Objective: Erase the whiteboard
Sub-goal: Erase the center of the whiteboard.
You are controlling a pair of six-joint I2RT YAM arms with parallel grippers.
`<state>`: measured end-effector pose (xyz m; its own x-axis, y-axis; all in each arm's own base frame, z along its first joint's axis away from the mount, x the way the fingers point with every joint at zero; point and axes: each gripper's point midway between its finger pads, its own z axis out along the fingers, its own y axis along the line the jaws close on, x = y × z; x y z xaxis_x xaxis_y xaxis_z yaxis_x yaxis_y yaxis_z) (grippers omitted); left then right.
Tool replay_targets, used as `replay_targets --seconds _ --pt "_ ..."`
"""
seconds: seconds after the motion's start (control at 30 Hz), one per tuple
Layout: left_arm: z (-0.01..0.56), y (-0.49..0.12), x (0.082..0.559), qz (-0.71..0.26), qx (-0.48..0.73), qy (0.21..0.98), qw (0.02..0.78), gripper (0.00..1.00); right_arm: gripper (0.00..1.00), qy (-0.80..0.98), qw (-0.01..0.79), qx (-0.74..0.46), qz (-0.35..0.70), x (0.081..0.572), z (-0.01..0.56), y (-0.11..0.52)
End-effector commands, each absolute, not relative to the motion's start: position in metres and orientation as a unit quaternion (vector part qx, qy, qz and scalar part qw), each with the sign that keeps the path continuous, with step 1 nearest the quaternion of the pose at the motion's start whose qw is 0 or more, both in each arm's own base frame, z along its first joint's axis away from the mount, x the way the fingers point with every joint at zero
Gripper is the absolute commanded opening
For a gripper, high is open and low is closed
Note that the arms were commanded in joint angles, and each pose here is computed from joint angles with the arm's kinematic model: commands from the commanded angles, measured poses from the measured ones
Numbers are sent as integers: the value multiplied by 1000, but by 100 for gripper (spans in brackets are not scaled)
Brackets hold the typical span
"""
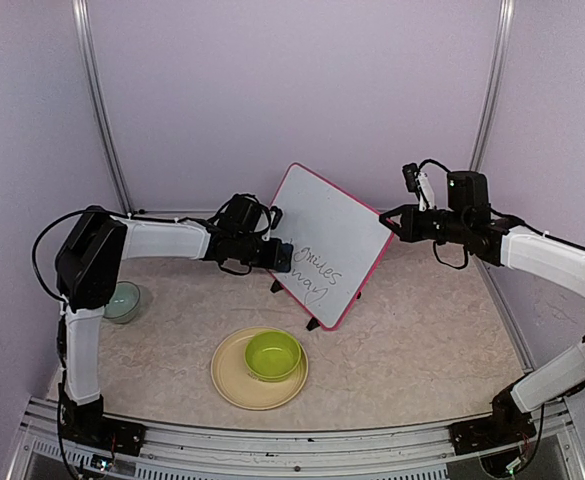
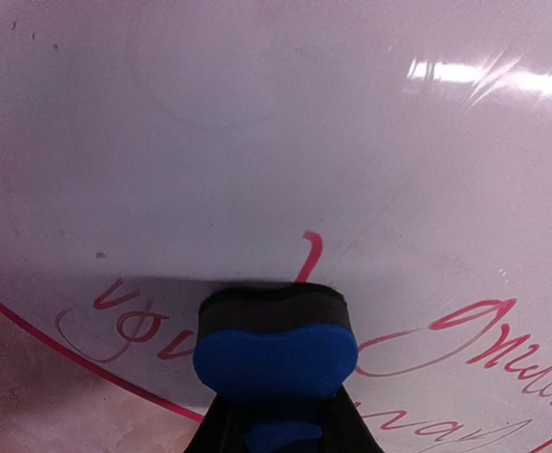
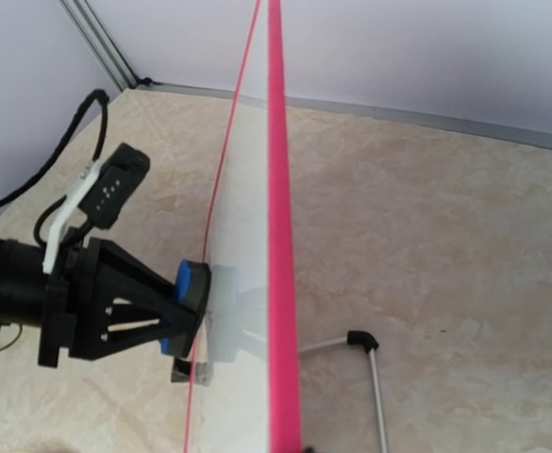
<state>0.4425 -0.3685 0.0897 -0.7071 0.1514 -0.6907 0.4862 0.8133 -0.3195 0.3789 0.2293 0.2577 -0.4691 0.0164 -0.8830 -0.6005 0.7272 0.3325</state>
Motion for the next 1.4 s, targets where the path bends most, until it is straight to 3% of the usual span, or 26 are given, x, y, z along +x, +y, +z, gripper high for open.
replay_targets --seconds 0.0,0.27,0.73,1.13,1.23,1.37 --pt "128 -396 462 -296 194 856 377 2 0 778 414 -287 376 338 235 269" --pt "139 -400 466 -297 196 852 384 2 0 778 410 -288 378 337 233 270" --pt "49 -365 419 -285 173 887 319 2 0 779 414 -286 374 337 237 269" --pt "100 -363 426 -295 176 865 365 2 0 778 415 -294 370 338 243 270" --pt "119 -363 426 -299 178 857 379 2 7 775 398 -303 385 336 237 276" --pt "127 -362 419 -299 181 854 385 2 8 778 383 -303 395 336 228 280"
